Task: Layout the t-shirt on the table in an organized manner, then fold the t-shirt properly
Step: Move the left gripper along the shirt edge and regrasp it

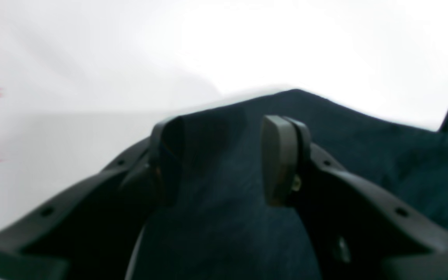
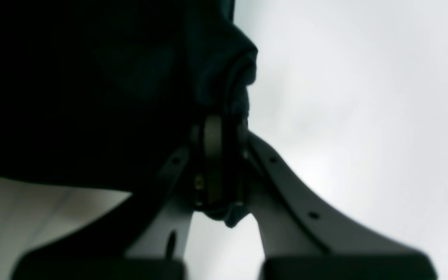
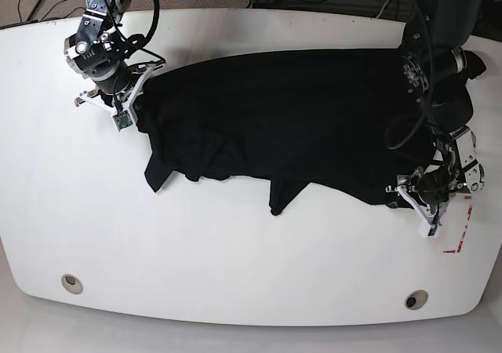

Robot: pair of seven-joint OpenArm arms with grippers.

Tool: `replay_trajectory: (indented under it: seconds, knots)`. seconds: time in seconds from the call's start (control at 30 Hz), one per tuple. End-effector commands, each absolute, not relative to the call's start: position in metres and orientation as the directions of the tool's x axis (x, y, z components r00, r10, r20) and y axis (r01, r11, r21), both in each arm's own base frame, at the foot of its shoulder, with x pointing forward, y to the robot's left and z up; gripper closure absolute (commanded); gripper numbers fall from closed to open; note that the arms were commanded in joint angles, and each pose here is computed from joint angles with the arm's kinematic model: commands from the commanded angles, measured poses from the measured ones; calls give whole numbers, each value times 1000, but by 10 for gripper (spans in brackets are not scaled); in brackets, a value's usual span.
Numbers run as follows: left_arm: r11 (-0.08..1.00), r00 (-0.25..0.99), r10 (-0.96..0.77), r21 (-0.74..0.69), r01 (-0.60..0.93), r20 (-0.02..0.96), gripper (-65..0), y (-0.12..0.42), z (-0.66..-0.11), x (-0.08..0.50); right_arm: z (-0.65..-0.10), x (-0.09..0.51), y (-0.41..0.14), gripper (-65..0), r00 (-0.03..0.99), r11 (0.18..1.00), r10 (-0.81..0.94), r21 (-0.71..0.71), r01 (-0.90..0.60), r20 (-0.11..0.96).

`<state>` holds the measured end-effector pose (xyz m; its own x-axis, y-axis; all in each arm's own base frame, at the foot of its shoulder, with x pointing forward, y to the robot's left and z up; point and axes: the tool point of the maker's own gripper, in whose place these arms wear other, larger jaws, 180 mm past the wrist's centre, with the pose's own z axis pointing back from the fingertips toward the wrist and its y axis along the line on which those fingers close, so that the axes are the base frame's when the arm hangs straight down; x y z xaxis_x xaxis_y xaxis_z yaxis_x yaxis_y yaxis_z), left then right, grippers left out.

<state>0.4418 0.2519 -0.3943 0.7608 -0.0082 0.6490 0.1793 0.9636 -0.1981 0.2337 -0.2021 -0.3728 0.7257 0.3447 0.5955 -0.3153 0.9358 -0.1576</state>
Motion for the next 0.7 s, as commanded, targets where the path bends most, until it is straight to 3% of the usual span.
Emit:
replay_trajectory:
  seconds: [0.0, 0.43, 0.67]
  knots:
    - [969, 703, 37, -197, 148, 710, -299, 260, -371, 463, -361, 242, -202, 0, 693, 935, 347, -171, -312, 632]
    - [983, 690, 47, -155, 96, 722, -299, 293, -364, 461, -360, 242, -203, 0, 692, 934, 349, -174, -312, 632]
    - [985, 698, -35, -92, 144, 715, -299, 294, -365, 460, -360, 242, -203, 0, 692, 934, 349, -174, -312, 632]
